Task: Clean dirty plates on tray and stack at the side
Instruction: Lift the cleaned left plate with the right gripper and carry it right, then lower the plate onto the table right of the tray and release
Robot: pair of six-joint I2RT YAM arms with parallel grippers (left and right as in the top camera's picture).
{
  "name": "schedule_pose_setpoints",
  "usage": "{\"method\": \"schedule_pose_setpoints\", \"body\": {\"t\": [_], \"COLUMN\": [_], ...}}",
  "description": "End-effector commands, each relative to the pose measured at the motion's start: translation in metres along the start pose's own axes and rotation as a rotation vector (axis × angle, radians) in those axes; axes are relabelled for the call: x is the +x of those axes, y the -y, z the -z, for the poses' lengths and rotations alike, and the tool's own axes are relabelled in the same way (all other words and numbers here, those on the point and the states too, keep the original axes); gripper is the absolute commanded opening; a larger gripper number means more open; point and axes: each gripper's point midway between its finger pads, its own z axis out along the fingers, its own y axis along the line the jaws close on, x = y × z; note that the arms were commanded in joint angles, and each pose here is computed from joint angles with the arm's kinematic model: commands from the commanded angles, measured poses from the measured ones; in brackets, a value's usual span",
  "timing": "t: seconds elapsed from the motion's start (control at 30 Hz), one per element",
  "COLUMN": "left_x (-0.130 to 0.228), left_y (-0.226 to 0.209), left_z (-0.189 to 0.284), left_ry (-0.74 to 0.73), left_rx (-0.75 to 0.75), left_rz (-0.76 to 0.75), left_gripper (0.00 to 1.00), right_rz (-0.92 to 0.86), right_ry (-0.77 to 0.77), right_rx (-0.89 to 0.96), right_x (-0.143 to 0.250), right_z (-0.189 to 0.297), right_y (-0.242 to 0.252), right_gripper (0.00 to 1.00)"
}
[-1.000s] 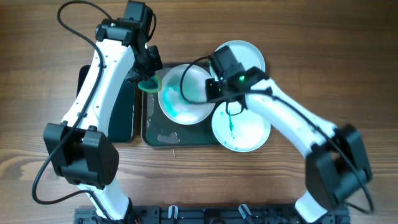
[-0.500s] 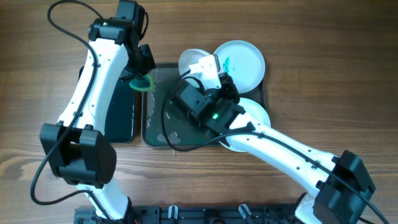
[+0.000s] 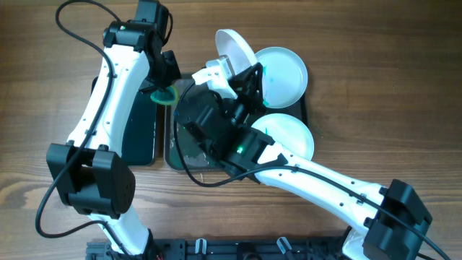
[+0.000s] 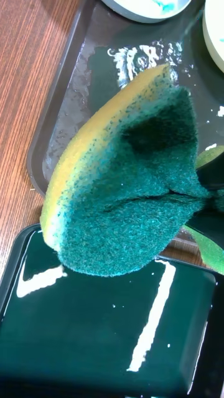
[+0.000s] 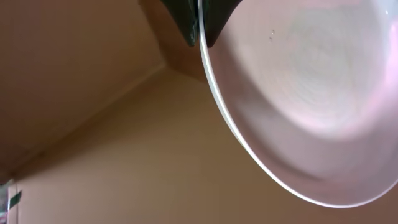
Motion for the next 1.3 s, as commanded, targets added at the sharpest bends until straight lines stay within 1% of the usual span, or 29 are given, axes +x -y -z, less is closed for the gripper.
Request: {"method": "schedule_pose_setpoints", "body": {"t": [0.0,0.07,0.1,0.2,0.27,0.33,0.4,0.5,0.57,0.63,0.67,0.73,0.87,0.97,1.0,1.07,1.13,1.23,1.27], "left_x": [-0.006,-0.006,-0.006,-0.006,-0.006,-0.006,-0.006,-0.005,-0.004,-0.003,-0.003,-0.003,-0.004,-0.004,-0.004,-0.004,-0.004,-0.004,-0.004], "left_y": [-0.002,-0.002,-0.002,-0.002,-0.002,-0.002,-0.002,-0.002,-0.002,-0.003,-0.002,-0.003,-0.002,-0.002,-0.002,-0.002,-0.002,-0.002,-0.002], "left_z": [0.002,0.002,0.002,0.002,0.002,0.002,0.002,0.002,0.002,0.002,0.002,0.002,0.002,0.002,0.002,0.002,0.002,0.002,0.002], "left_ry": [0.022,0.023,0.023,0.023,0.023,0.022,0.022,0.022,0.017,0.014,0.014,0.014,0.014,0.014,0.014,0.015,0.015,0.015,0.015], "left_rx": [-0.009,-0.008,-0.009,-0.009,-0.009,-0.009,-0.009,-0.009,-0.011,-0.012,-0.012,-0.012,-0.012,-0.012,-0.012,-0.012,-0.012,-0.012,-0.012], "left_rz": [-0.006,-0.006,-0.006,-0.007,-0.007,-0.007,-0.007,-0.007,-0.007,-0.009,-0.009,-0.009,-0.008,-0.008,-0.008,-0.008,-0.008,-0.008,-0.008], "left_gripper": [0.04,0.04,0.04,0.04,0.04,0.04,0.04,0.04,0.04,0.04,0.04,0.04,0.04,0.04,0.04,0.04,0.04,0.04,0.04], "right_rz": [0.025,0.014,-0.001,-0.032,-0.102,-0.214,-0.318,-0.478,-0.574,-0.679,-0.733,-0.808,-0.852,-0.900,-0.924,-0.977,-1.010,-1.038,-1.017], "right_ry": [0.002,0.010,0.016,-0.014,-0.109,-0.244,-0.352,-0.453,-0.502,-0.553,-0.593,-0.665,-0.808,-0.923,-0.943,-1.010,-1.060,-1.075,-1.058], "right_rx": [0.007,-0.027,-0.073,-0.276,-0.454,-0.612,-0.774,-1.021,-1.139,-1.214,-1.206,-1.124,-0.934,-0.738,-0.703,-0.619,-0.569,-0.521,-0.509], "right_x": [-0.004,-0.004,-0.002,0.016,0.038,0.058,0.066,0.061,0.061,0.065,0.075,0.102,0.171,0.229,0.242,0.286,0.320,0.351,0.361], "right_z": [0.002,0.002,0.002,0.003,0.003,0.002,0.004,-0.003,-0.014,-0.029,-0.043,-0.072,-0.112,-0.136,-0.141,-0.147,-0.146,-0.146,-0.148], "right_y": [0.009,0.003,-0.006,-0.042,-0.070,-0.090,-0.103,-0.100,-0.086,-0.066,-0.052,-0.022,0.028,0.063,0.070,0.082,0.082,0.076,0.073], "right_gripper": [0.04,0.04,0.04,0.04,0.04,0.04,0.04,0.04,0.04,0.04,0.04,0.04,0.04,0.04,0.04,0.04,0.04,0.04,0.04]}}
